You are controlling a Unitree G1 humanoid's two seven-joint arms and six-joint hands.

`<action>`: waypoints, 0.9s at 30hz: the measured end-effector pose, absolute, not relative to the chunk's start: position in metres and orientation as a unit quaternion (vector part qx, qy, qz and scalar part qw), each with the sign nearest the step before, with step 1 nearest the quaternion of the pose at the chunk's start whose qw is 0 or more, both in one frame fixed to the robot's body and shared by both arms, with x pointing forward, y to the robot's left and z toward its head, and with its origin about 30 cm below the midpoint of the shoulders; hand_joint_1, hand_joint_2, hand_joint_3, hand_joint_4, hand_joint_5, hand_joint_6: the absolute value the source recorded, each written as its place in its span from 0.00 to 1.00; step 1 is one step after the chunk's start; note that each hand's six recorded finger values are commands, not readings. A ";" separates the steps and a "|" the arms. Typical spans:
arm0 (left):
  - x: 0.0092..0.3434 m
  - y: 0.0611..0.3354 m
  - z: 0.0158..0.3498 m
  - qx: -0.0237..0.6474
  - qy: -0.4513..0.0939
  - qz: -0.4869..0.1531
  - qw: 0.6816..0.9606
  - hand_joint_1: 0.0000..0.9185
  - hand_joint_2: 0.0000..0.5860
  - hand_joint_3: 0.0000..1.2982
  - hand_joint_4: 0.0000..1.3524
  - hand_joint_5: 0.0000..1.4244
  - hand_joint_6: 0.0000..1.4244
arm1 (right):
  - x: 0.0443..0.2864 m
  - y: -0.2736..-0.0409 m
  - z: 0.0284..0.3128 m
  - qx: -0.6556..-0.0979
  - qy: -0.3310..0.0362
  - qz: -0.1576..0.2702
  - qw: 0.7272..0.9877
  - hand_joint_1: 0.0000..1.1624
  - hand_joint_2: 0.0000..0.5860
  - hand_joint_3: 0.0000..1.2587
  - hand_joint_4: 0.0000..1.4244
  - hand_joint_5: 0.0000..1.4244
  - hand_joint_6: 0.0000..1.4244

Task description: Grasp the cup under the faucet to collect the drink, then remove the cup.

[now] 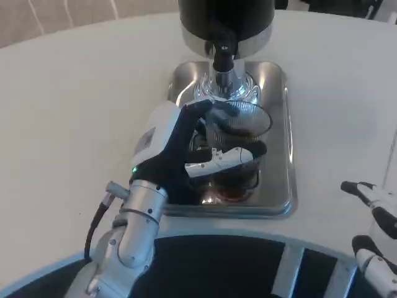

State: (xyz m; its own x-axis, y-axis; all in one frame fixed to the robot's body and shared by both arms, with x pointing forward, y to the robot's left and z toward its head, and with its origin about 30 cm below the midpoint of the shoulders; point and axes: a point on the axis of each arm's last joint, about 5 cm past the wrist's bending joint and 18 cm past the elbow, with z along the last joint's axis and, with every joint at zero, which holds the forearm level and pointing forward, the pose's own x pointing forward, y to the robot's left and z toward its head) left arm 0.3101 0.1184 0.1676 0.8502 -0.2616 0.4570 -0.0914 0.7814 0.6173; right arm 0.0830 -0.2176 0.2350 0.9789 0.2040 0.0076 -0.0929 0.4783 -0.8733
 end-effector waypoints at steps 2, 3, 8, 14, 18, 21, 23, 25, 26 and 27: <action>0.310 0.118 0.167 0.329 -0.271 -0.036 0.904 0.59 0.23 0.73 0.78 0.87 0.36 | 0.083 -0.218 0.235 -0.503 -0.055 0.086 0.858 0.11 1.00 0.04 0.00 0.00 0.00; 0.309 0.118 0.165 0.326 -0.269 -0.027 0.906 0.59 0.23 0.73 0.79 0.88 0.37 | 0.083 -0.218 0.235 -0.503 -0.055 0.086 0.858 0.11 1.00 0.04 0.00 0.00 0.00; 0.308 0.120 0.163 0.326 -0.269 -0.010 0.906 0.60 0.18 0.75 0.84 0.92 0.42 | 0.083 -0.218 0.235 -0.504 -0.056 0.085 0.858 0.11 1.00 0.03 0.00 0.00 0.00; 0.305 0.122 0.161 0.325 -0.270 -0.006 0.906 0.60 0.17 0.75 0.86 0.94 0.45 | 0.085 -0.217 0.237 -0.503 -0.063 0.082 0.858 0.12 0.99 0.03 0.00 0.00 0.00; 0.303 0.126 0.160 0.324 -0.269 -0.002 0.907 0.60 0.15 0.74 0.86 0.94 0.46 | 0.085 -0.218 0.237 -0.502 -0.063 0.081 0.859 0.12 0.98 0.03 0.00 0.00 0.00; 0.300 0.133 0.158 0.324 -0.269 0.004 0.907 0.60 0.14 0.74 0.86 0.94 0.47 | 0.086 -0.218 0.238 -0.501 -0.063 0.080 0.860 0.11 0.97 0.02 0.00 0.00 0.00; 0.296 0.140 0.157 0.323 -0.272 0.009 0.906 0.61 0.14 0.74 0.86 0.94 0.48 | 0.087 -0.218 0.238 -0.500 -0.064 0.079 0.860 0.11 0.97 0.02 0.00 0.00 0.00; 0.293 0.146 0.156 0.317 -0.274 0.016 0.908 0.61 0.14 0.74 0.86 0.95 0.49 | 0.087 -0.218 0.239 -0.498 -0.065 0.078 0.861 0.11 0.96 0.02 0.00 0.00 0.00; 0.292 0.150 0.156 0.315 -0.274 0.018 0.908 0.61 0.14 0.74 0.86 0.95 0.49 | 0.088 -0.218 0.239 -0.497 -0.066 0.077 0.862 0.11 0.96 0.02 0.00 0.00 0.00; 0.291 0.152 0.155 0.313 -0.274 0.021 0.909 0.61 0.14 0.74 0.86 0.95 0.50 | 0.088 -0.218 0.239 -0.497 -0.068 0.077 0.862 0.09 0.95 0.02 0.00 0.00 0.00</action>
State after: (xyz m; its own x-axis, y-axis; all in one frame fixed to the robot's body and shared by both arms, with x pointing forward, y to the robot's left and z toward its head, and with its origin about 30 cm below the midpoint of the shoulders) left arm 0.2908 0.1525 0.1554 0.8494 -0.1332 0.5107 -0.2094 0.8031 0.5578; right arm 0.0883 -0.2180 0.2394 0.9790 0.1997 0.0410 -0.0647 0.4948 -0.8666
